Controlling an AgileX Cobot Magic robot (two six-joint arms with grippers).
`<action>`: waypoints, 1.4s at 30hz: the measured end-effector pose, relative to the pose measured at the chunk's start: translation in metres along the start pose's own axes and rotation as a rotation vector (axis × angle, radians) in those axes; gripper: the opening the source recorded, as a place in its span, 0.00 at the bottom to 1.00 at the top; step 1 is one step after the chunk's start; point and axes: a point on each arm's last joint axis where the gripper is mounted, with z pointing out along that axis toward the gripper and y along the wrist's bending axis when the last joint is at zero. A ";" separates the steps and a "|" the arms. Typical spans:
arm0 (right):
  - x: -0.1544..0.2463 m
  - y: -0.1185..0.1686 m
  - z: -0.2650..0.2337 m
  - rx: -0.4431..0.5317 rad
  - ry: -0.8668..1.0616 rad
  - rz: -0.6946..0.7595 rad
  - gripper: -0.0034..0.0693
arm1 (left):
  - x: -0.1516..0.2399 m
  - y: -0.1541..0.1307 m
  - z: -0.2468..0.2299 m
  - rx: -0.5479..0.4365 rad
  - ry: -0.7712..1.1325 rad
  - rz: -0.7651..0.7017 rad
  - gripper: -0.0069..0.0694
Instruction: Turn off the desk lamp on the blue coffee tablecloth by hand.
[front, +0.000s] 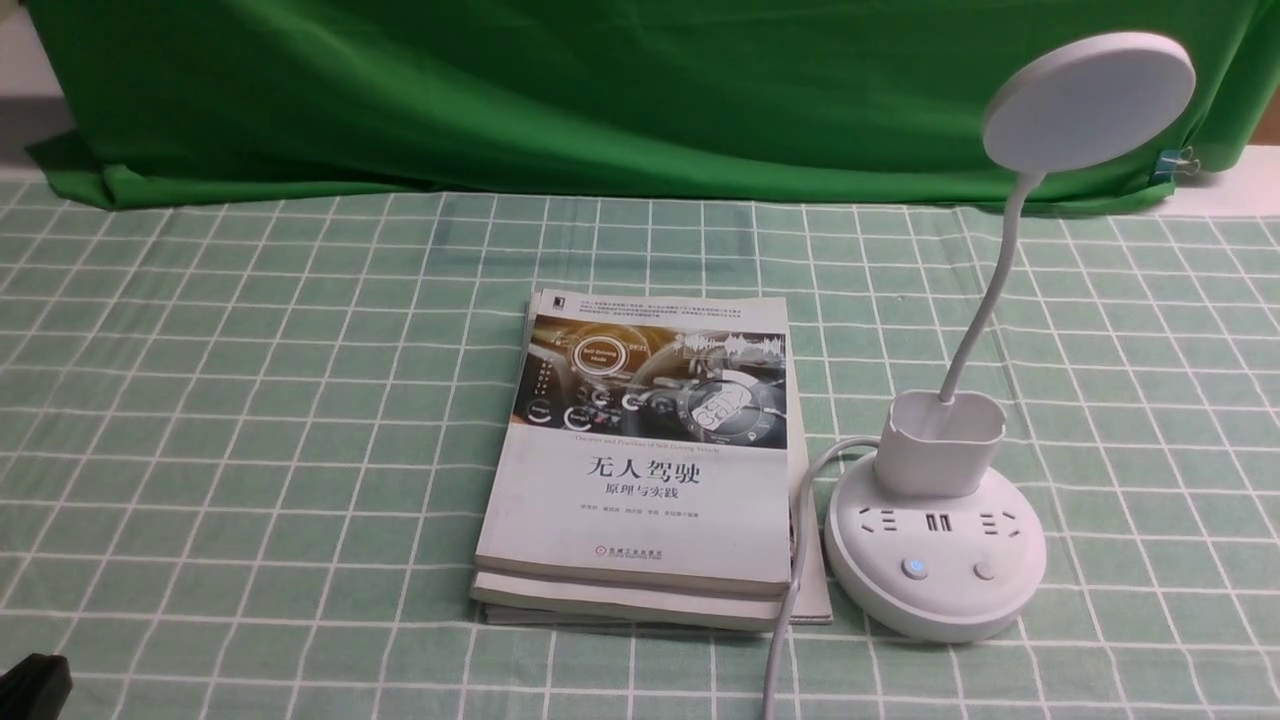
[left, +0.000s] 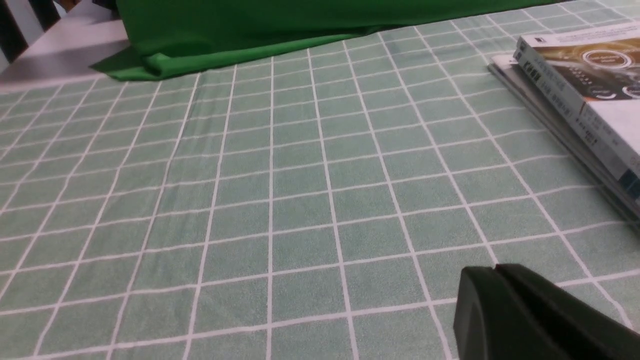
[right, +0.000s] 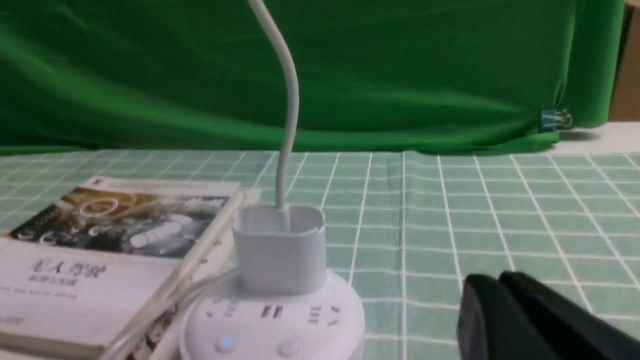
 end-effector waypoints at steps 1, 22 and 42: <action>0.001 0.000 0.000 -0.001 0.014 0.000 0.10 | 0.000 0.000 0.000 0.000 -0.001 0.000 0.09; 0.007 0.000 0.000 -0.005 0.070 -0.001 0.12 | 0.000 0.000 0.000 0.000 -0.001 0.000 0.09; 0.007 0.000 0.000 -0.005 0.071 0.000 0.19 | 0.000 0.000 0.000 0.000 -0.001 0.000 0.09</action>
